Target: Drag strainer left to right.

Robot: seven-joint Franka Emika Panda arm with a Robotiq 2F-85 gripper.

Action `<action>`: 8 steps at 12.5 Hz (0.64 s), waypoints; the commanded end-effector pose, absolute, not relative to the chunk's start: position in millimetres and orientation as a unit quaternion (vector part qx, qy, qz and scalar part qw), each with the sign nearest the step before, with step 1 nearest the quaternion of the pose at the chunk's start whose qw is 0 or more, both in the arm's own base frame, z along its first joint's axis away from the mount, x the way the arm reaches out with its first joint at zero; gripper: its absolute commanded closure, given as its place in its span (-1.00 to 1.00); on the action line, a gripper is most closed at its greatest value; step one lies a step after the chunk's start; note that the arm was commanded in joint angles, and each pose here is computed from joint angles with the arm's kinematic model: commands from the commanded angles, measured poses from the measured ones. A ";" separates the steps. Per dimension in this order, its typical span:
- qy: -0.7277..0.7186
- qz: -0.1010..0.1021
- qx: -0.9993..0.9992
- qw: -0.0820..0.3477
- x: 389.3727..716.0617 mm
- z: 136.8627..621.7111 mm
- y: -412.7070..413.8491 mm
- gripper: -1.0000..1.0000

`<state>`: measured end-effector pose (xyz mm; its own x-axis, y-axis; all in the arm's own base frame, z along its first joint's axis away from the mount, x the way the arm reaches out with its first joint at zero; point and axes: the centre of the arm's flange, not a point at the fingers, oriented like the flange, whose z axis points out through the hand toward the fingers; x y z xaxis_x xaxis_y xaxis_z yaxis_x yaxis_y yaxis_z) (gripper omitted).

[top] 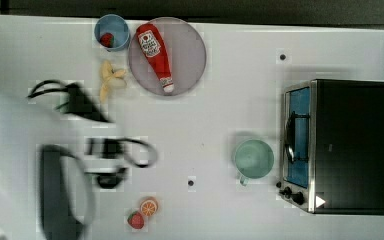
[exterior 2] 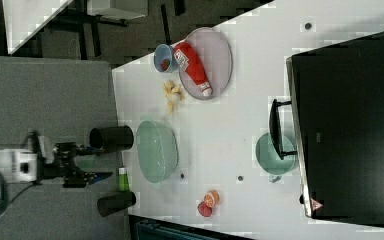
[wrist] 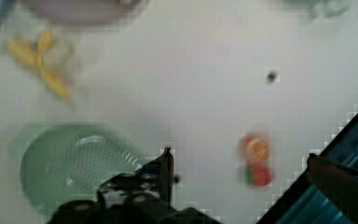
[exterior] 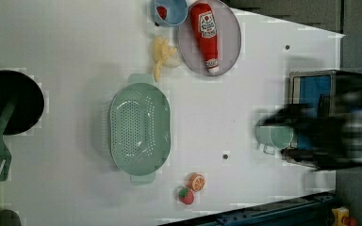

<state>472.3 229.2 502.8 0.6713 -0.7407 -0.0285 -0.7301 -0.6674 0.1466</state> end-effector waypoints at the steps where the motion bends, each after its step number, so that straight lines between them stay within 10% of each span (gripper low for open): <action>1: -0.529 -0.010 0.847 0.041 456.2 496.4 287.4 -1.00; 8: -0.638 -0.061 0.767 0.039 454.9 333.5 339.7 -1.00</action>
<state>442.4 375.4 377.2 0.3531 -0.9320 -0.0815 -0.9316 -0.3583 0.0610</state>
